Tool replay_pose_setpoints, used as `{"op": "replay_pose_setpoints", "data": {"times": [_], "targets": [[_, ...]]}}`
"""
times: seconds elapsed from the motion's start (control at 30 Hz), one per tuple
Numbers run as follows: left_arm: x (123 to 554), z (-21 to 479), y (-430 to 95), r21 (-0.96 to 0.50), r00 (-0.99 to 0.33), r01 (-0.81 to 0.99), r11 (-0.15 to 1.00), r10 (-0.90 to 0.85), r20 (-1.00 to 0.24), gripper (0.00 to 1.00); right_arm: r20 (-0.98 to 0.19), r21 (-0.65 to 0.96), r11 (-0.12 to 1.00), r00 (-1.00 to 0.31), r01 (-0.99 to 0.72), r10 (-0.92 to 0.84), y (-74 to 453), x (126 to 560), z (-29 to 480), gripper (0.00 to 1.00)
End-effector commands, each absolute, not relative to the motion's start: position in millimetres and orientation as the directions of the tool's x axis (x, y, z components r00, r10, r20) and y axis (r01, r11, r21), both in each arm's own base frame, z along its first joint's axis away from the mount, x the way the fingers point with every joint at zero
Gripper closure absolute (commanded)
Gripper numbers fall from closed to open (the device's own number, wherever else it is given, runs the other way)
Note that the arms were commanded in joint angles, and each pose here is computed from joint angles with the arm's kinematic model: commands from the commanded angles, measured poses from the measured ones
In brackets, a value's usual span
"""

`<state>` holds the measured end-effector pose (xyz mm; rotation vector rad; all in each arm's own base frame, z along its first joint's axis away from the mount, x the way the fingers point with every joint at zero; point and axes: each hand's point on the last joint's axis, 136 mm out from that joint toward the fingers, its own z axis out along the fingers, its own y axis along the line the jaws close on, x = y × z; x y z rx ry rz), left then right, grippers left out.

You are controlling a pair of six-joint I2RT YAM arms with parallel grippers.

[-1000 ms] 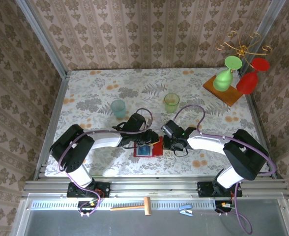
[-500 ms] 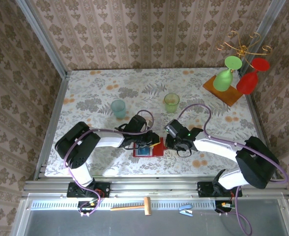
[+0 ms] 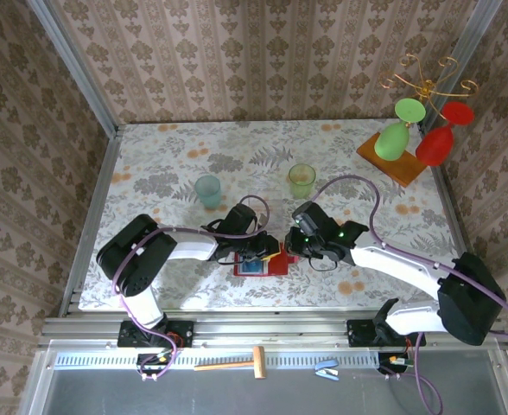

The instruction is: Take the credit cards out of the card holder

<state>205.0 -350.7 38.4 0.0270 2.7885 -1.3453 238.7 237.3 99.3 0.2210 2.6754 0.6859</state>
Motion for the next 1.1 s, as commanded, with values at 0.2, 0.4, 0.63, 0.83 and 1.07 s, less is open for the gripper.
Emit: {"op": "replay_pose_setpoints", "data": {"times": [0.2,0.4,0.63,0.83,1.07], "targets": [[207,57,-355,-0.814,-0.998,0.052,0.579,-0.009,-0.070,0.78,-0.187,0.468,0.877,-0.957,0.111,0.221,249,227,51,0.92],[214,84,-348,-0.801,-0.986,0.127,0.585,-0.016,-0.168,0.58,-0.158,0.454,0.883,-0.966,0.115,0.207,254,227,38,0.92],[220,100,-318,-0.732,-0.966,0.170,0.660,-0.035,-0.256,0.38,-0.138,0.428,0.896,-0.971,0.121,0.197,255,227,29,0.92],[220,94,-284,-0.695,-0.966,0.123,0.709,-0.075,-0.247,0.39,-0.134,0.451,0.886,-0.973,0.107,0.186,266,233,35,0.92],[214,69,-258,-0.678,-0.975,0.050,0.733,-0.112,-0.192,0.52,-0.125,0.459,0.883,-0.976,0.101,0.177,273,236,34,0.92]]}}
